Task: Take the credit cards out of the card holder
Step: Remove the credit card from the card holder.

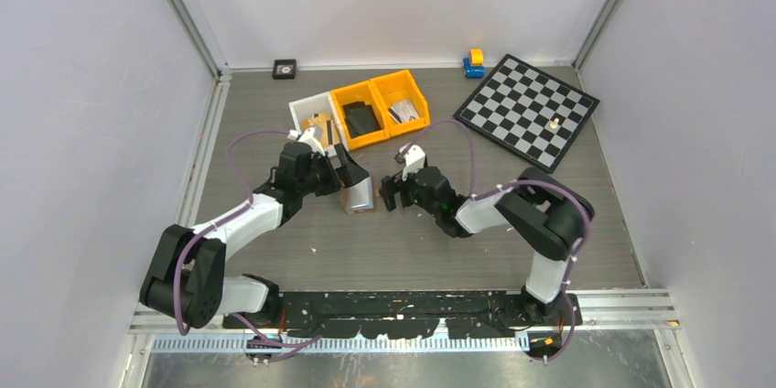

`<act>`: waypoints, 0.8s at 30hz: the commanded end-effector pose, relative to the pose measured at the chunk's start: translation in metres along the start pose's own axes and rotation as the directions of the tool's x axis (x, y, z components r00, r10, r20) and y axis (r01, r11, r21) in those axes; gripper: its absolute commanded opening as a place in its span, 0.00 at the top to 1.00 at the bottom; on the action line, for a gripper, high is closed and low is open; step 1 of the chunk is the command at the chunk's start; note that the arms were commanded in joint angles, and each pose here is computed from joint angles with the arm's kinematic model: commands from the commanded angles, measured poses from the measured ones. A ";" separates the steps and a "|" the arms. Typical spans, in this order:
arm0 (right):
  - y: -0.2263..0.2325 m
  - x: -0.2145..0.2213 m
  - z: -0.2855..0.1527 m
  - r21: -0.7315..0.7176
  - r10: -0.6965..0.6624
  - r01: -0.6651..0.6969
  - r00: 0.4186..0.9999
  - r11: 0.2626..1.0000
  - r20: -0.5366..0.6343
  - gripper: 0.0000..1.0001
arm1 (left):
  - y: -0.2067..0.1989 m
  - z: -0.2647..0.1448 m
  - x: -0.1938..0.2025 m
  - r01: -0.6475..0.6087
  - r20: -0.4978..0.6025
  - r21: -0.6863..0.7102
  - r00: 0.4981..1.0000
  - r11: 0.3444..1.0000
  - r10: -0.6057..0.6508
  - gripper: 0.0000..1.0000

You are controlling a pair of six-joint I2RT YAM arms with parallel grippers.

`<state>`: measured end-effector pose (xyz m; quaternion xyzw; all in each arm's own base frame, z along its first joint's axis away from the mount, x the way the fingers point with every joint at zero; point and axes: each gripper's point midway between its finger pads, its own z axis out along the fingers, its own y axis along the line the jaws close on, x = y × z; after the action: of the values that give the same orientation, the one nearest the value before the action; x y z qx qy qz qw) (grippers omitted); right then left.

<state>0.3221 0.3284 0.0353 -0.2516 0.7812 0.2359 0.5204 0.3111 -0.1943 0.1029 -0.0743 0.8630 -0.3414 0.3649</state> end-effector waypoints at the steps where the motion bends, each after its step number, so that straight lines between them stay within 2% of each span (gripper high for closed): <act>1: -0.041 -0.074 -0.033 0.262 0.085 -0.121 0.986 0.958 0.144 0.11 | -0.003 0.000 -0.008 -0.006 0.006 -0.016 1.000 1.000 0.006 0.00; 2: -0.047 -0.081 -0.040 0.310 0.116 -0.155 0.983 0.938 0.140 0.11 | -0.002 0.001 -0.007 -0.007 0.001 -0.023 1.000 1.000 0.007 0.00; 3: -0.054 -0.076 -0.048 0.365 0.137 -0.158 0.987 0.917 0.084 0.10 | -0.001 0.001 -0.007 -0.009 -0.005 -0.032 1.000 0.999 0.009 0.00; 7: -0.048 -0.074 -0.056 0.386 0.200 -0.171 0.979 0.907 -0.036 0.10 | 0.005 0.005 -0.003 -0.012 -0.037 -0.058 0.999 0.998 0.010 0.00; 9: -0.040 -0.068 -0.049 0.359 0.211 -0.163 0.973 0.919 -0.097 0.11 | 0.007 0.007 -0.001 -0.016 -0.052 -0.069 0.999 0.997 0.013 0.00; 13: -0.018 -0.056 -0.033 0.259 0.224 -0.171 0.956 0.951 -0.190 0.18 | 0.013 0.013 0.005 -0.036 -0.096 -0.102 0.995 0.994 0.026 0.00; 19: 0.016 -0.051 -0.021 0.093 0.272 -0.257 0.936 0.962 -0.223 0.19 | 0.035 0.023 0.017 -0.133 -0.192 -0.272 0.978 0.953 0.081 0.00; 24: 0.021 -0.041 -0.011 0.085 0.325 -0.314 0.912 0.946 -0.250 0.22 | 0.050 0.034 0.028 -0.148 -0.266 -0.324 0.962 0.934 0.060 0.00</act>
<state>0.3112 0.3235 0.0686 -0.1524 0.8858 0.2181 0.3802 0.3194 -0.1967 0.0524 -0.0528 0.9341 -0.2216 0.2751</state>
